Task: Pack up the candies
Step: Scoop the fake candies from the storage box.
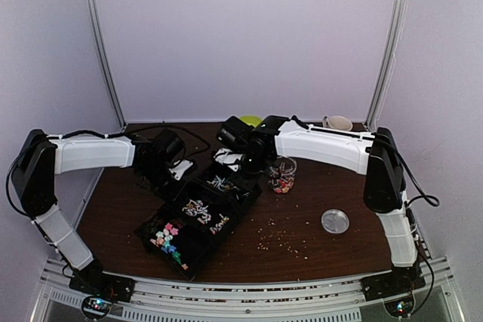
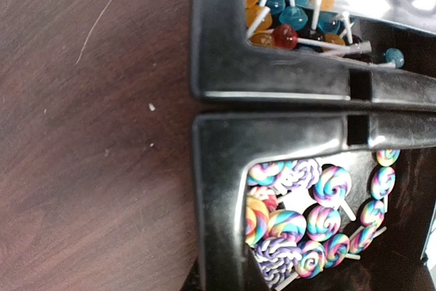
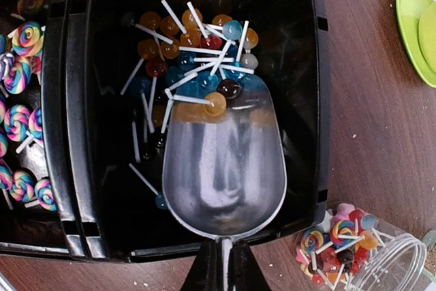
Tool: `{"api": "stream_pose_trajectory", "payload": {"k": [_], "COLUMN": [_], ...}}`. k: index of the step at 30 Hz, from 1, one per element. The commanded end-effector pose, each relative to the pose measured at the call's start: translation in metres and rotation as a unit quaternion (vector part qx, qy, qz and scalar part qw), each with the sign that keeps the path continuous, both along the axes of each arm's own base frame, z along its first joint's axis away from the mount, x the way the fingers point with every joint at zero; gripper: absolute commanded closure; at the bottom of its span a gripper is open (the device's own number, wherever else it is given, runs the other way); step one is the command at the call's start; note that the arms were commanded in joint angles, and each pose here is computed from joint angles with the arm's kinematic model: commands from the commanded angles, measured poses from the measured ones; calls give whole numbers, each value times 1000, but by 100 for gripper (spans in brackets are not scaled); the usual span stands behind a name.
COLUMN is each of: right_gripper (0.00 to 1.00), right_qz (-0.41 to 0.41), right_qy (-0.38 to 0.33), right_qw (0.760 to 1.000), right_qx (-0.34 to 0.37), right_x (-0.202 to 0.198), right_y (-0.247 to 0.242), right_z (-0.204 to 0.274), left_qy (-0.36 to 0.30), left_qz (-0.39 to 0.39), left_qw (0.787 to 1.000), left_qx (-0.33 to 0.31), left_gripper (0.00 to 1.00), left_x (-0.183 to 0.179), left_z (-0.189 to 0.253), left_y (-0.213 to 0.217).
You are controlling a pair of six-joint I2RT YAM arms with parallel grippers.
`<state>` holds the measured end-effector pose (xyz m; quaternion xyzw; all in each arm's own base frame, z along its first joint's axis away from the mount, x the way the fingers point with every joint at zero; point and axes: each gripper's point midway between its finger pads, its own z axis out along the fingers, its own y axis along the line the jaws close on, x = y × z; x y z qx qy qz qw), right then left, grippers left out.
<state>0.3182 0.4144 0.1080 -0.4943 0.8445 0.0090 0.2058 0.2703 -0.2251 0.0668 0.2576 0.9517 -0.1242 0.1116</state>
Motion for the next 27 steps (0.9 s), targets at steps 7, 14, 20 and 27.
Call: {"api": "stream_pose_trajectory", "payload": {"k": [7,14,20,27], "right_gripper": [100,100,100,100], "right_qz": [129,212,235,262], "right_qy": [80,72,58,13], "right_qw": [988,974,968,960], "right_qx": [-24,-10,58,101], "right_x": [-48,-68,-78,-91], "right_y": [7,-1,14,12], "right_z": [-91,-82,-86,-81], "left_qy": [-139,-138,-156,-155], "left_qz": [-76,-93,-107,-96], "left_qw": [978,977,973,974], "left_qx": [-138,-134,-134,-136], "left_gripper": [100,100,100,100], "left_x": [20,16,14,18], "left_z": [91,95,108,110], "left_y": [-47,-47,-43,-36]}}
